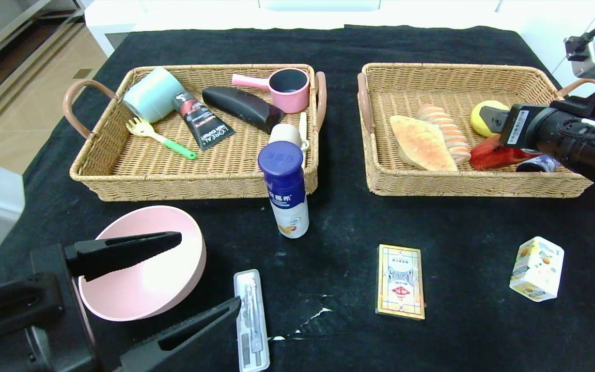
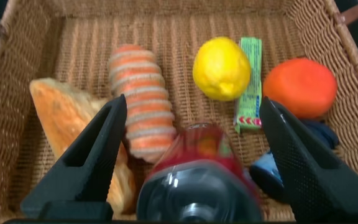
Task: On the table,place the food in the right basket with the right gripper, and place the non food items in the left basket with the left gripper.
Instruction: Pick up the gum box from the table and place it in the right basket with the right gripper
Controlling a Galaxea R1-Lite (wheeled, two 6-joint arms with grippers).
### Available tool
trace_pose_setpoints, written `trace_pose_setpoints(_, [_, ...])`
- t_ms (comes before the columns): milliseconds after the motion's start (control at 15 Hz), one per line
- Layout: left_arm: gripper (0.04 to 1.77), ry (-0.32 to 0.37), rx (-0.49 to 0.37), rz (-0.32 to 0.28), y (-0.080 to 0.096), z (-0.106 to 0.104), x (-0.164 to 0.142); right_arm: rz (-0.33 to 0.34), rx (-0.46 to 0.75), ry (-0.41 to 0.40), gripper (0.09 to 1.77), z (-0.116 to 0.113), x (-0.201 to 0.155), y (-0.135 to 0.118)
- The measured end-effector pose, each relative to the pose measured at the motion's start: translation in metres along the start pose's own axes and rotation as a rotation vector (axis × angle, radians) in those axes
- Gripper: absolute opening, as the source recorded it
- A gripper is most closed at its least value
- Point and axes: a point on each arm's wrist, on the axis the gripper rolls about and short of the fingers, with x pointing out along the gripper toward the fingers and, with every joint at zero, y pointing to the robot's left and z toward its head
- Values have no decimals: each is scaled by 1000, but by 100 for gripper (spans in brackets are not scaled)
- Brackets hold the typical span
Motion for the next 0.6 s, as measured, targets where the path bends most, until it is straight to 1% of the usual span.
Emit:
trace_pose_setpoints(200, [172, 0, 0, 0, 0, 0, 0, 7, -15, 38, 161, 1, -21, -6])
trace_pose_setpoints(333, [172, 1, 1, -1, 0, 0, 0, 30, -21, 54, 163, 3, -40, -7])
trace_pose_setpoints(467, [172, 4, 1, -1, 0, -1, 0, 53, -34, 88, 165, 5, -63, -10])
trace_pose_setpoints(600, [172, 4, 1, -2, 0, -1, 1, 61, -49, 127, 166, 2, -81, -16])
